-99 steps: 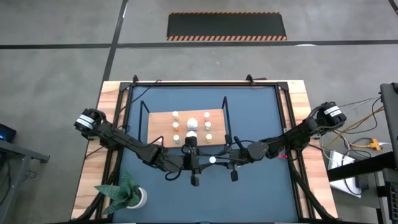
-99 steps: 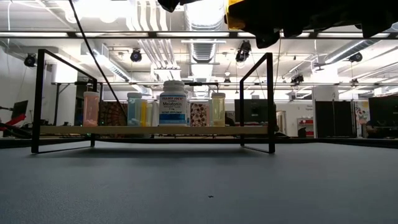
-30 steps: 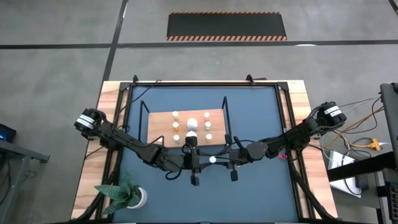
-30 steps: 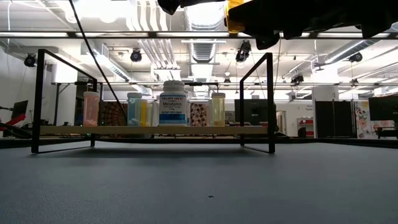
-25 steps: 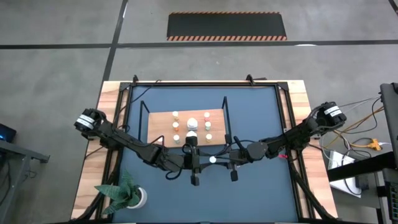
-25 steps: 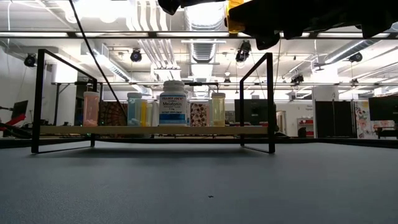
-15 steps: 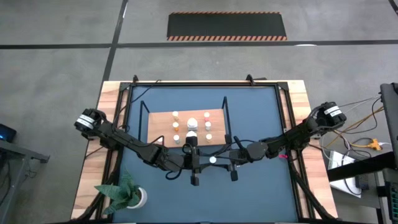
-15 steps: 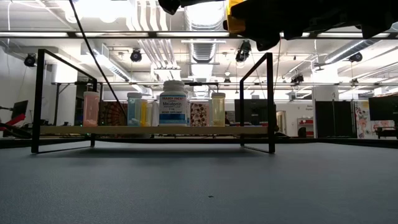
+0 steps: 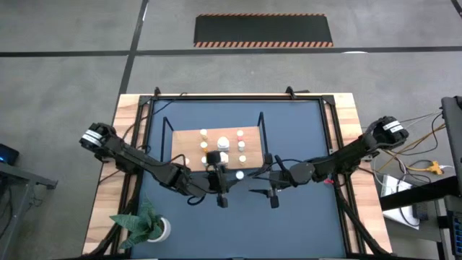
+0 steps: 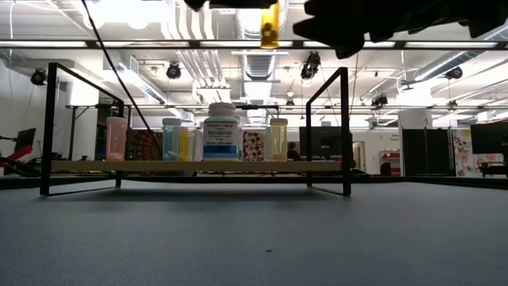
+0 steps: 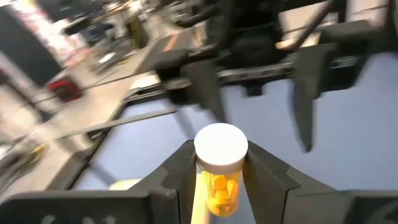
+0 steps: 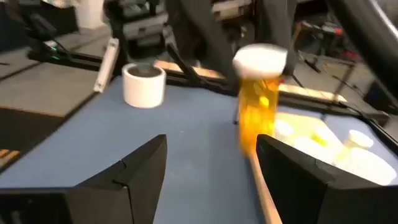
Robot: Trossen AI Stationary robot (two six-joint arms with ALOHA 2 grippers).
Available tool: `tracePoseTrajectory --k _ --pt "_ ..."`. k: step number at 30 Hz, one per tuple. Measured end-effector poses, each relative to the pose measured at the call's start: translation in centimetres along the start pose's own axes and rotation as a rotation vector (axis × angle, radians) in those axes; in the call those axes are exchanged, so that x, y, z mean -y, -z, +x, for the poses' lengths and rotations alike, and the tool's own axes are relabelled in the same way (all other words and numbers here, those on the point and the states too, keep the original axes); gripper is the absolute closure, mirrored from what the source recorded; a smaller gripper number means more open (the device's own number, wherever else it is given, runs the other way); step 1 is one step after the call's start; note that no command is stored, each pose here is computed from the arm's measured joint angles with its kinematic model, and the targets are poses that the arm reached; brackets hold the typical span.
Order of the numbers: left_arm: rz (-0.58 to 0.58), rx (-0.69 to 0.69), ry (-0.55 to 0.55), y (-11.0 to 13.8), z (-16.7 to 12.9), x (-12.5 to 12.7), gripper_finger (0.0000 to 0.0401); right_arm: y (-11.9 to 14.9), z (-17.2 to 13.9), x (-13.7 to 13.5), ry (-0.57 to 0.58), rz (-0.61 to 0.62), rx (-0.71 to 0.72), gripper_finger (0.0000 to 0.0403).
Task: Pick and place medicine bottles onto shelf by color
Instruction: Put the orange pill bottle on the shelf
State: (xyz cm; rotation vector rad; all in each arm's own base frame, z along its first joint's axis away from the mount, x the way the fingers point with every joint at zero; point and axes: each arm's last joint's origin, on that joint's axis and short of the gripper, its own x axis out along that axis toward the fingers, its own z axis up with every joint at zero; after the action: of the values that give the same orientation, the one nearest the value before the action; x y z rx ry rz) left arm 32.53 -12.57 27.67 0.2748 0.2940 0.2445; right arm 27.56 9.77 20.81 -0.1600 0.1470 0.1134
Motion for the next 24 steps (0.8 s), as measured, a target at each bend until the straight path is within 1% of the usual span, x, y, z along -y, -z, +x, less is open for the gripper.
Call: tracePoseTrajectory --k 4,8,11,15,20,22,24 --pt "-0.004 -0.08 -0.162 0.0 -1.5 -1.6 0.0306 -0.3 -0.8 0.4 0.056 0.016 -0.05 0.0167" --pt "-0.007 -0.169 -0.388 0.6 -3.2 -3.5 0.0306 -0.4 -1.3 0.6 0.079 0.045 -0.08 0.0172" --pt "-0.077 -0.212 -0.514 1.6 -4.6 -4.8 0.0306 -0.4 -1.3 0.7 0.082 0.052 -0.081 0.0172" --pt "-0.241 -0.261 -0.605 3.5 -5.9 -6.1 0.0306 -0.3 -1.3 0.7 0.082 0.053 -0.083 0.017" --pt "-0.425 -0.266 -0.691 6.1 -6.6 -6.5 0.0306 -0.3 -1.3 0.7 0.082 0.053 -0.082 0.017" --pt "-0.475 -0.267 -0.709 6.8 -6.6 -6.6 0.0306 -0.3 -1.3 0.7 0.082 0.054 -0.082 0.017" --pt "-0.492 -0.294 -0.714 7.5 -6.5 -6.7 0.0306 -0.3 -1.3 0.7 0.082 0.054 -0.082 0.017"
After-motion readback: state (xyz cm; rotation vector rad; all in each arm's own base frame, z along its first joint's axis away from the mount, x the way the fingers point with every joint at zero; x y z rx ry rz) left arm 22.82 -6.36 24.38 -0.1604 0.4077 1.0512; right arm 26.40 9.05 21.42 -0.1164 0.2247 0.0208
